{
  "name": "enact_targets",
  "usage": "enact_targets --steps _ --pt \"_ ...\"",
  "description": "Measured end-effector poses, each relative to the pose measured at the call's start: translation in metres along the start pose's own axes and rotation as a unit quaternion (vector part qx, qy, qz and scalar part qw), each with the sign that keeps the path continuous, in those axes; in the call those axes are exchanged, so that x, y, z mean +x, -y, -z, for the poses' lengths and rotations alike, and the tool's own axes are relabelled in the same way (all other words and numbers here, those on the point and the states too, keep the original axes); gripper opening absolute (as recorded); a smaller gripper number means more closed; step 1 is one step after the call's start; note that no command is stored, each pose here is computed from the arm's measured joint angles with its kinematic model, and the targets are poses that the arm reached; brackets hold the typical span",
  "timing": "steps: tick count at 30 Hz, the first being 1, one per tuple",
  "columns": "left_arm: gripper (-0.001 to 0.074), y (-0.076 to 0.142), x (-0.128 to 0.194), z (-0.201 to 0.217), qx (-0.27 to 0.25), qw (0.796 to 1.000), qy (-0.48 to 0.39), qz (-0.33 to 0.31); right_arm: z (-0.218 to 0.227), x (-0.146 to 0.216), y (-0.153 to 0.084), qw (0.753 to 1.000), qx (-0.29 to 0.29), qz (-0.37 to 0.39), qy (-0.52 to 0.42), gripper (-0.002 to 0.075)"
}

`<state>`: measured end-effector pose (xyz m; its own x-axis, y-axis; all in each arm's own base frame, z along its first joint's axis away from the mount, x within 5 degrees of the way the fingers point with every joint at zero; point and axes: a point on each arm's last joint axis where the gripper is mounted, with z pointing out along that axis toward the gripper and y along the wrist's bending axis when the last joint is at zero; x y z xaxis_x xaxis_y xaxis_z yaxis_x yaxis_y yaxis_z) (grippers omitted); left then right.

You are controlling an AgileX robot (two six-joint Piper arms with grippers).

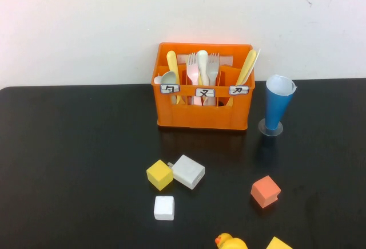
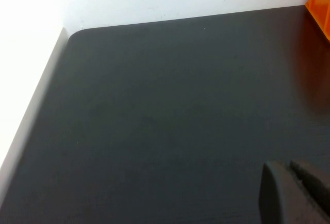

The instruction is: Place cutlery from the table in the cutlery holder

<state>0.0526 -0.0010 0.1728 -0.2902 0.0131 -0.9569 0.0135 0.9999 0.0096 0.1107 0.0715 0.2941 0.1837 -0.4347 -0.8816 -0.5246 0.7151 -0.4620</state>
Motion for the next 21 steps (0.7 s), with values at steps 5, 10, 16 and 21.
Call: enact_targets --steps 5,10,16,21 --pt "-0.0001 0.0 0.0 0.0 0.0 1.0 0.0 -0.002 0.017 0.021 -0.011 1.0 0.005 -0.009 -0.001 -0.0001" --pt "-0.0001 0.0 0.0 0.0 0.0 1.0 0.0 -0.001 0.034 0.049 -0.021 1.0 0.027 -0.001 -0.008 -0.0001" --pt "-0.0001 0.0 0.0 0.0 0.0 1.0 0.0 -0.001 0.051 0.088 -0.027 0.991 0.1 -0.048 -0.079 -0.0001" --pt "-0.0001 0.0 0.0 0.0 0.0 1.0 0.0 -0.001 0.061 0.107 -0.029 0.971 0.145 -0.098 -0.164 -0.0001"
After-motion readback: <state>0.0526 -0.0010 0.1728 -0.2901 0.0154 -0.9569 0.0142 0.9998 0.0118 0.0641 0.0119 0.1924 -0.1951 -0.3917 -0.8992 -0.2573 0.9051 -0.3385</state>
